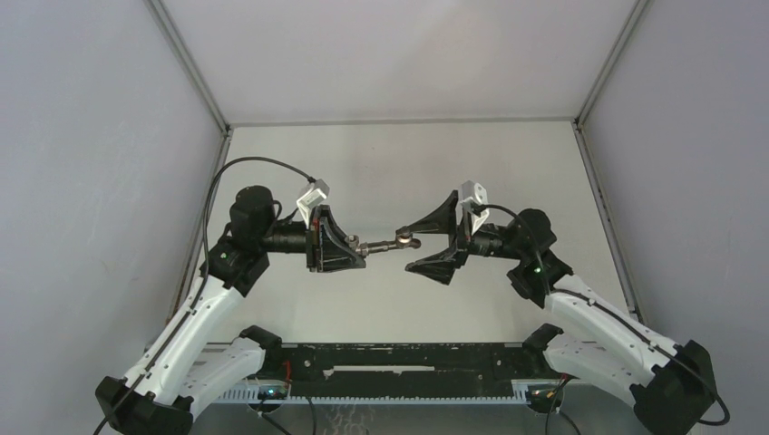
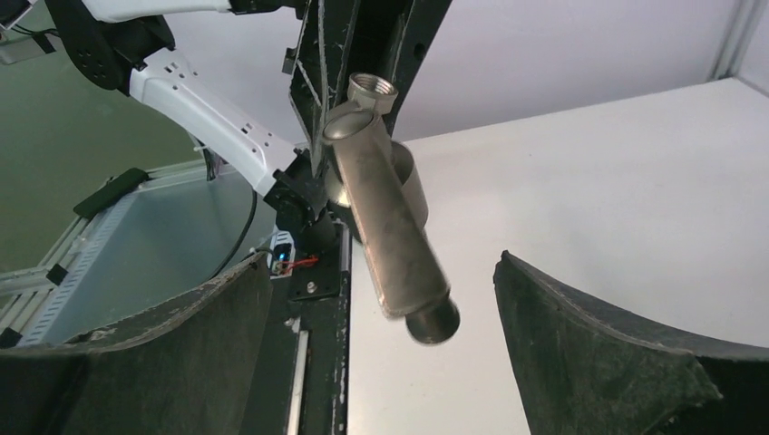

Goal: Install the water faucets

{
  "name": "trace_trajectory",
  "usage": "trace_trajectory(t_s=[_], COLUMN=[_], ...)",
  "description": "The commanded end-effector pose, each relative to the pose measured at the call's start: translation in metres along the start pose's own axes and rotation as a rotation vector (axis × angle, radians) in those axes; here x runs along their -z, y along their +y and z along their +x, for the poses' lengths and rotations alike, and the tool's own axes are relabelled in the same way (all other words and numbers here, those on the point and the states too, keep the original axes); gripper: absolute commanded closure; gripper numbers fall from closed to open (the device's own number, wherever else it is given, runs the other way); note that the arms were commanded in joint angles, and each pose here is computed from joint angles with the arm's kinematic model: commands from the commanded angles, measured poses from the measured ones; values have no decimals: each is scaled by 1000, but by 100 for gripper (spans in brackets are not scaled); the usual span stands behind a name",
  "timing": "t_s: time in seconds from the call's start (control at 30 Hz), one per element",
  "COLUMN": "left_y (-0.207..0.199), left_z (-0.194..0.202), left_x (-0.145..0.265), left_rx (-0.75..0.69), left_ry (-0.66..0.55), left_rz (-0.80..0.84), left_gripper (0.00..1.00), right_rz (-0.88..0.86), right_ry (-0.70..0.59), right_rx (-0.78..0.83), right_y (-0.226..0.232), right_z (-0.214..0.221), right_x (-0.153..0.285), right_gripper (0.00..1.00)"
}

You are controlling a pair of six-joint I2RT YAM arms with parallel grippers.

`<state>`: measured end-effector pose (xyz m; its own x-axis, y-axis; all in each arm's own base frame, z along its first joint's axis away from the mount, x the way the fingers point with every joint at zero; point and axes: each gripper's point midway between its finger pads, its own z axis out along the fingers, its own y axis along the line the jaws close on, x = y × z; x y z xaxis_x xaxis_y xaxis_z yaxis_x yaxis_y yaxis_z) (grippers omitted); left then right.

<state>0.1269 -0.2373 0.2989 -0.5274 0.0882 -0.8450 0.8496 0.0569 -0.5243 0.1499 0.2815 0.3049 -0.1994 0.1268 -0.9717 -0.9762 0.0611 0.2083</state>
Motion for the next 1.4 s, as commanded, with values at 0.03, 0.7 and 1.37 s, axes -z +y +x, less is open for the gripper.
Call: trace_trajectory(t_s=[0.03,0.7,1.37], left_y=[-30,-12,0], left_z=[-31,-35,-34], left_x=[4,5,16], left_rx=[-127,-236,-410], left_ry=[-44,-92,-137], left_rz=[68,-31,-162], left_gripper=[100,100,100], right_rz=[-74,-265,-65], right_ry=[-115,78,295], right_rx=[114,-488,-1267], right_y=[4,37,-6], right_z=[-30,-30,3], right_x=[-18,-29,-30], right_gripper=[6,84,19])
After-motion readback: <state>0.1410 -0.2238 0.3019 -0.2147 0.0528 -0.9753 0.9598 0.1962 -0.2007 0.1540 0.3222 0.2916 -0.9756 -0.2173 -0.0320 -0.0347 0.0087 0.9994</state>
